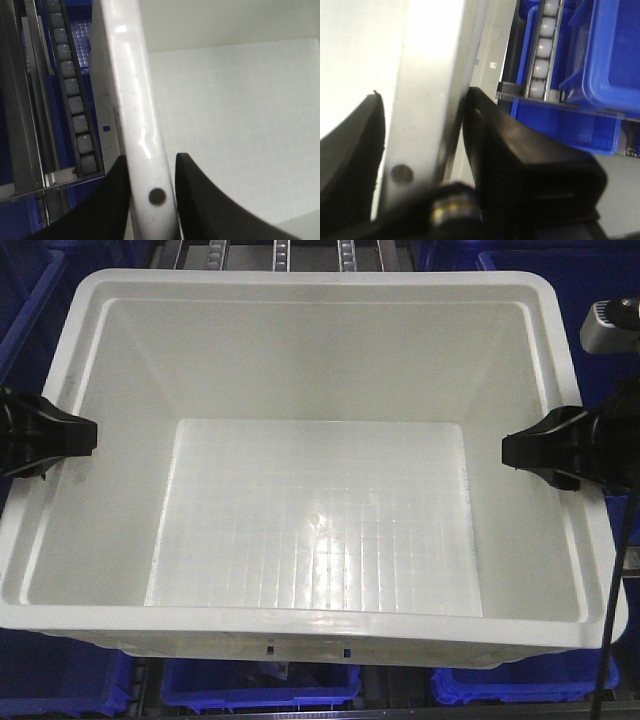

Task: Move bin from left to right shelf
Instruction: 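Hold the tote with both grippers while the base backs away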

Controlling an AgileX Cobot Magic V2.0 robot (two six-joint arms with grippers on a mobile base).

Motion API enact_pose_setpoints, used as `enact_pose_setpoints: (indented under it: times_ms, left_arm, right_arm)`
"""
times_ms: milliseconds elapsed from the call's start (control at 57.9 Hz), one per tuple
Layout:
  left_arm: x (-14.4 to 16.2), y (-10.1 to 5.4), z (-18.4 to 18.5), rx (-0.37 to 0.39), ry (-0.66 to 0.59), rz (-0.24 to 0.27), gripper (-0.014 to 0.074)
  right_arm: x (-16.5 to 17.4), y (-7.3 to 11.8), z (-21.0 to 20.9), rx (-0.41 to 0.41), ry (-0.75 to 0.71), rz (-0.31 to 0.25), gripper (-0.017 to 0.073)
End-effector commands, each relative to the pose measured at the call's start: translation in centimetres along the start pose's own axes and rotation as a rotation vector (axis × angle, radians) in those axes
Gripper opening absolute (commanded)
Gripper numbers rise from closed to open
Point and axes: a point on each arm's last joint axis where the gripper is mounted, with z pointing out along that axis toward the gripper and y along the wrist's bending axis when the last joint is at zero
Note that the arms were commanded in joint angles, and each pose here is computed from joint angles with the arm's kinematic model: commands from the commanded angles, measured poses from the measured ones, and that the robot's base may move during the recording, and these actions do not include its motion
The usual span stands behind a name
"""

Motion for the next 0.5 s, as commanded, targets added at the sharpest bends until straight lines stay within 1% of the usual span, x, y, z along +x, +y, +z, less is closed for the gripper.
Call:
enact_pose_setpoints:
  times_ms: [0, 484]
  left_arm:
    - [-2.33, -1.48, -2.16, 0.095, -0.21, -0.041, -0.0006]
    - [-2.31, -1.48, -2.16, 0.096, -0.208, -0.042, -0.0006]
  right_arm:
    - [-1.96, 1.3, -1.93, -0.074, -0.171, 0.011, -0.0005]
    - [-1.96, 1.3, -1.93, -0.074, -0.171, 0.011, -0.0005]
